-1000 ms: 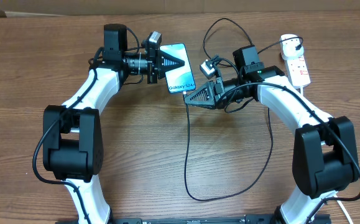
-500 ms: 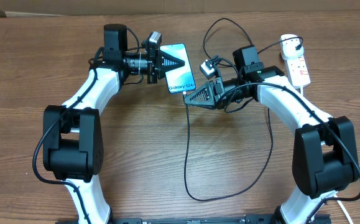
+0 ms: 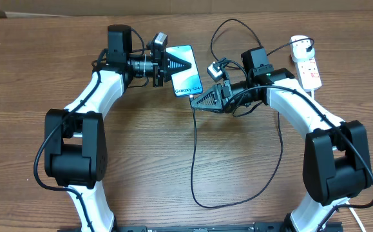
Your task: Plug charger to phone and switch on socket
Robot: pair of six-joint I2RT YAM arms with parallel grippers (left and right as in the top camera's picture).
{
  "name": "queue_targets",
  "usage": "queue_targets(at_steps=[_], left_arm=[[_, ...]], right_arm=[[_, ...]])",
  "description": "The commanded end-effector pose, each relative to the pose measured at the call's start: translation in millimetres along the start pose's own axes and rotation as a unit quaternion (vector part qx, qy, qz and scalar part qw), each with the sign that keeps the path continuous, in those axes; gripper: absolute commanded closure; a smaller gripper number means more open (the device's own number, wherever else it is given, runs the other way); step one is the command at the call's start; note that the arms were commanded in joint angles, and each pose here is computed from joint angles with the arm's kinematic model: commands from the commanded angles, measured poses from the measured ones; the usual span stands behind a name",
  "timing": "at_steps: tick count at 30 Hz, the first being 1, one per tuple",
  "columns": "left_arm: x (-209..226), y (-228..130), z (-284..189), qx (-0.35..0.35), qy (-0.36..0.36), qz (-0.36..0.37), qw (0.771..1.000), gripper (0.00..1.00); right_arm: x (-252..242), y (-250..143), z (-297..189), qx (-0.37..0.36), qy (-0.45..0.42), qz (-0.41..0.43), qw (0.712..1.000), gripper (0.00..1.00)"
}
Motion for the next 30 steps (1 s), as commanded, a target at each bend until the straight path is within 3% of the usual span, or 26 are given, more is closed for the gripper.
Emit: queue_targets(at_steps=[1,30], left_arm=[[-10.0,-8.2,4.7,0.025,-0.007,0.011,1.0,0.96],[-9.7,-9.4,7.9,0.027,-0.005,0.011,1.0,0.96]], right_arm=[[13.1,5.8,-1.0,-0.002,-0.001,-0.024,1.0,0.96],[12.5,4.8,2.3,0.002,-0.005,-0.025,1.0,0.96]])
Point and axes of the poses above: each gripper's point midway between its finger pads, its own z axis out along the fingers, its own x axis along the line the jaws close on, y = z × x, the point moved 5 cm from there along -z, back along the fingers, and after that the axes turned 12 degrees about -z, right-handed, at the moved point
